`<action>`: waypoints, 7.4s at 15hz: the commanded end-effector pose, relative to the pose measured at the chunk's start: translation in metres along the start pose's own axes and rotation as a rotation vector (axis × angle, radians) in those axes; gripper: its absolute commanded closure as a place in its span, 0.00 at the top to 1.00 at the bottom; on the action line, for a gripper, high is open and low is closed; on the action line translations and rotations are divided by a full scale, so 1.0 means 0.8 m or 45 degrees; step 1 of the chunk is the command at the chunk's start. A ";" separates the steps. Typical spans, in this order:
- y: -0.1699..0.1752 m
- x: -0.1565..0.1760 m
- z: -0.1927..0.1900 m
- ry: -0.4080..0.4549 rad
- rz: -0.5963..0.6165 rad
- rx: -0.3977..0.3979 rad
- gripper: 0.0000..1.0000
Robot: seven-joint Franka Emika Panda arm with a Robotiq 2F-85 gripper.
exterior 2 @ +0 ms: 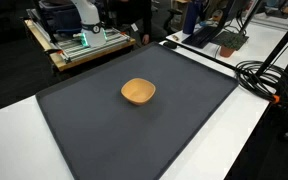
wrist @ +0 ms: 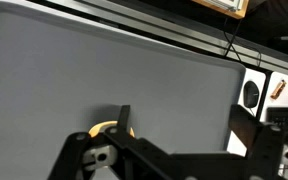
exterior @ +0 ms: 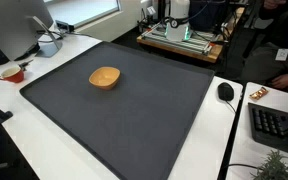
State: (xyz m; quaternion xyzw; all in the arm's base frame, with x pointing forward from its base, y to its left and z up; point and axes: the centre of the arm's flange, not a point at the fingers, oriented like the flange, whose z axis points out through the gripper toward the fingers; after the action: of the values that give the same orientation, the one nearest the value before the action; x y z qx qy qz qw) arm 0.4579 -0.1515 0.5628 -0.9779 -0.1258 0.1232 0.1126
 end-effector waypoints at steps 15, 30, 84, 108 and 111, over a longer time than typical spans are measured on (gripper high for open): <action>-0.093 0.056 0.079 0.062 -0.129 -0.269 1.00; -0.140 0.118 0.204 0.286 -0.178 -0.435 1.00; -0.052 0.213 0.513 0.453 -0.518 -1.071 0.16; -0.072 0.192 0.492 0.470 -0.508 -1.113 0.01; -0.077 0.180 0.471 0.490 -0.525 -1.083 0.01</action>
State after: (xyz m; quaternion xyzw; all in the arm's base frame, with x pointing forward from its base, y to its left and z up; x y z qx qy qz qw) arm 0.4964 0.0196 0.1662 -0.8998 -0.3279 -0.1315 -0.2560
